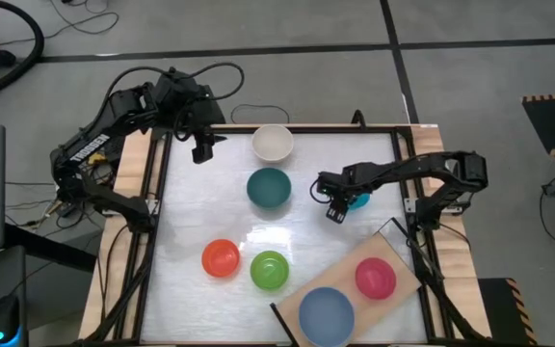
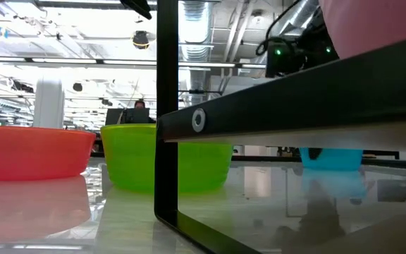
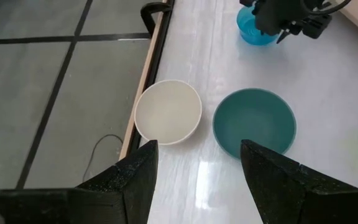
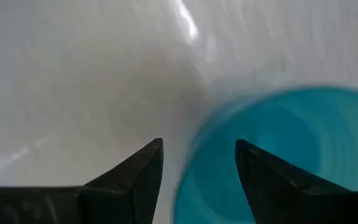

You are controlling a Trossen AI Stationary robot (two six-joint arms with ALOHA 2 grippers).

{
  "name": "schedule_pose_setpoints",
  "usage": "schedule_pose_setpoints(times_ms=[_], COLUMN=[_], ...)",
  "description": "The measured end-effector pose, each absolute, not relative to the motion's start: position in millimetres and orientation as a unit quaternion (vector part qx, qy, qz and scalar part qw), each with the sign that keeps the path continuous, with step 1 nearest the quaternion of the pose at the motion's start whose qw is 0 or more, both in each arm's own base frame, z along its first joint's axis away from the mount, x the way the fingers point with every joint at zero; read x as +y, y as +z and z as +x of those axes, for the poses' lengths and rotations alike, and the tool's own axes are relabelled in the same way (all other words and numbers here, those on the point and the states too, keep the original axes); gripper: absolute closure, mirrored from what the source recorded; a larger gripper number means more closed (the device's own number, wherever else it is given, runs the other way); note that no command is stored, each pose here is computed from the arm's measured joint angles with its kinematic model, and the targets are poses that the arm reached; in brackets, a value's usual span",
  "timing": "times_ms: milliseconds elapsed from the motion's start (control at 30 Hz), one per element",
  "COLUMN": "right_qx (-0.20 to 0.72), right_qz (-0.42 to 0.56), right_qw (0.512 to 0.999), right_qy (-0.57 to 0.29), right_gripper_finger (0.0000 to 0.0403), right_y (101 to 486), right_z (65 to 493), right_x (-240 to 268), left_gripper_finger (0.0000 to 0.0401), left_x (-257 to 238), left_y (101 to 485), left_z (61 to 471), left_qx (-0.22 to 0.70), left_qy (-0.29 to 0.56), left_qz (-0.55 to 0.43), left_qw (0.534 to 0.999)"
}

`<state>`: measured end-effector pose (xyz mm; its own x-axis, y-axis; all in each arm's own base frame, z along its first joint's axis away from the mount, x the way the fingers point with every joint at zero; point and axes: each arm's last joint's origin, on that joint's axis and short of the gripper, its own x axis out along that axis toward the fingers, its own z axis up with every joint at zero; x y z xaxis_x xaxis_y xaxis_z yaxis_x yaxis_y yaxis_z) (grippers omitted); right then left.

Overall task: Place and stack bowls onto a shelf
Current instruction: Stack the blue bowl on top of the pink bowl on the shelf

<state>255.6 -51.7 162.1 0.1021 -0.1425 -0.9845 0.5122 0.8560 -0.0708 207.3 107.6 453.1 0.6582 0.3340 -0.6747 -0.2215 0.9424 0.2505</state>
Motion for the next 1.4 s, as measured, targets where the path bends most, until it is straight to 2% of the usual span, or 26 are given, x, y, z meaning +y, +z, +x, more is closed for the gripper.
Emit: schedule_pose_setpoints(times_ms=[133, 200, 300, 367, 467, 633, 700, 800, 933, 1033, 1133, 1267, 1400], right_qx=[0.626, 0.624, 0.615, 0.610, 0.593, 0.558, 0.545, 0.505, 0.443, 0.429, 0.453, 0.491, 0.528], right_qz=[0.151, 0.152, 0.151, 0.149, 0.148, 0.127, 0.087, 0.031, 0.003, 0.026, 0.090, 0.157, 0.166], right_qw=[0.731, 0.733, 0.742, 0.747, 0.762, 0.798, 0.822, 0.862, 0.889, 0.887, 0.867, 0.838, 0.818], right_qy=[-0.224, -0.224, -0.219, -0.219, -0.217, -0.189, -0.137, -0.009, 0.117, 0.168, 0.187, 0.177, 0.160], right_gripper_finger=[0.0213, 0.0257, 0.0350, 0.0381, 0.0381, 0.0381, 0.0381, 0.0381, 0.0381, 0.0381, 0.0381, 0.0381, 0.0381], right_y=[160, 162, 168, 174, 192, 245, 270, 307, 346, 362, 364, 360, 349], right_z=[256, 257, 258, 258, 259, 254, 249, 238, 218, 202, 187, 168, 155], right_x=[-50, -48, -45, -43, -41, -33, -21, 6, 46, 77, 107, 142, 171], left_gripper_finger=[0.0186, 0.0186, 0.0186, 0.0186, 0.0186, 0.0186, 0.0186, 0.0186, 0.0186, 0.0186, 0.0186, 0.0186, 0.0186], left_x=[108, 108, 108, 108, 108, 108, 108, 108, 108, 107, 107, 107, 108], left_y=[453, 453, 453, 453, 453, 453, 453, 453, 453, 453, 452, 453, 453], left_z=[207, 207, 207, 207, 207, 207, 207, 207, 207, 207, 207, 207, 207], left_qx=[0.384, 0.384, 0.384, 0.384, 0.383, 0.383, 0.384, 0.384, 0.385, 0.388, 0.390, 0.390, 0.385], left_qy=[0.152, 0.153, 0.153, 0.153, 0.153, 0.153, 0.153, 0.152, 0.152, 0.149, 0.147, 0.147, 0.148], left_qz=[0.075, 0.075, 0.075, 0.074, 0.074, 0.075, 0.075, 0.076, 0.075, 0.080, 0.084, 0.084, 0.086], left_qw=[0.908, 0.908, 0.908, 0.908, 0.908, 0.908, 0.908, 0.908, 0.907, 0.906, 0.905, 0.905, 0.907])
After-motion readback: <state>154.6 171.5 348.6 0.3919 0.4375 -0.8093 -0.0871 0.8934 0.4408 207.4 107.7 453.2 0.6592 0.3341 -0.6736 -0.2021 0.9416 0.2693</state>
